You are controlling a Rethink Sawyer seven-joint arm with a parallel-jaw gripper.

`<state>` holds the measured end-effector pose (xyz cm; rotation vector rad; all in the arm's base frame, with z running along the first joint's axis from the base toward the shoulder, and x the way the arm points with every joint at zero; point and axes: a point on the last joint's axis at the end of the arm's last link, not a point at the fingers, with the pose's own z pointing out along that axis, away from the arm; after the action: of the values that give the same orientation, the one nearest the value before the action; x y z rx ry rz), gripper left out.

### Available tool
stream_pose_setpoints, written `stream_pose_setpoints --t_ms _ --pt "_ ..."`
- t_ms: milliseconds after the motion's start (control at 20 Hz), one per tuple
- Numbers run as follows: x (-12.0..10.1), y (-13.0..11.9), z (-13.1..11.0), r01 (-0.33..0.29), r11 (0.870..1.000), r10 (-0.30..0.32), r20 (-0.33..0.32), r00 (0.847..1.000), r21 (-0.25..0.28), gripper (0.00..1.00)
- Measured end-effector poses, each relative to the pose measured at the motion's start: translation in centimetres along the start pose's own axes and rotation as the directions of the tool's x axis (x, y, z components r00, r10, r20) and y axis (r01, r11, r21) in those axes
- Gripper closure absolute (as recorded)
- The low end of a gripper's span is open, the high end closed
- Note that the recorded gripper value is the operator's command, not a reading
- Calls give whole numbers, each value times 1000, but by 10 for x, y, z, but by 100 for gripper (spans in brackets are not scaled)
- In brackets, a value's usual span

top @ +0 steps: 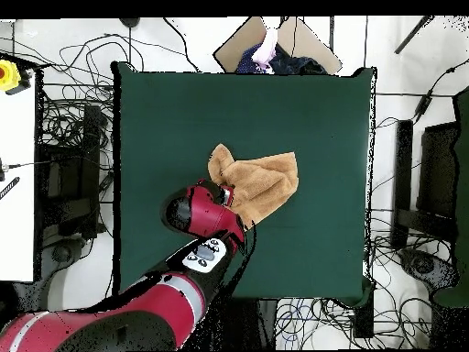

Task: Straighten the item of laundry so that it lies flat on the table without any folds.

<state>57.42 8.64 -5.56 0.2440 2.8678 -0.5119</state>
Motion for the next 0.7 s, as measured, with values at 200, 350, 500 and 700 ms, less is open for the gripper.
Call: stream_pose_setpoints --t_ms 200,350,500,700 --pt "0 0 0 0 1000 0 0 1000 0 100" --pt "0 -1 -3 -3 1000 3 0 1000 -1 100" --pt "-3 -4 -13 -20 1000 20 -16 1000 -14 100" --pt "-8 -9 -25 -53 998 51 -46 998 -38 100"
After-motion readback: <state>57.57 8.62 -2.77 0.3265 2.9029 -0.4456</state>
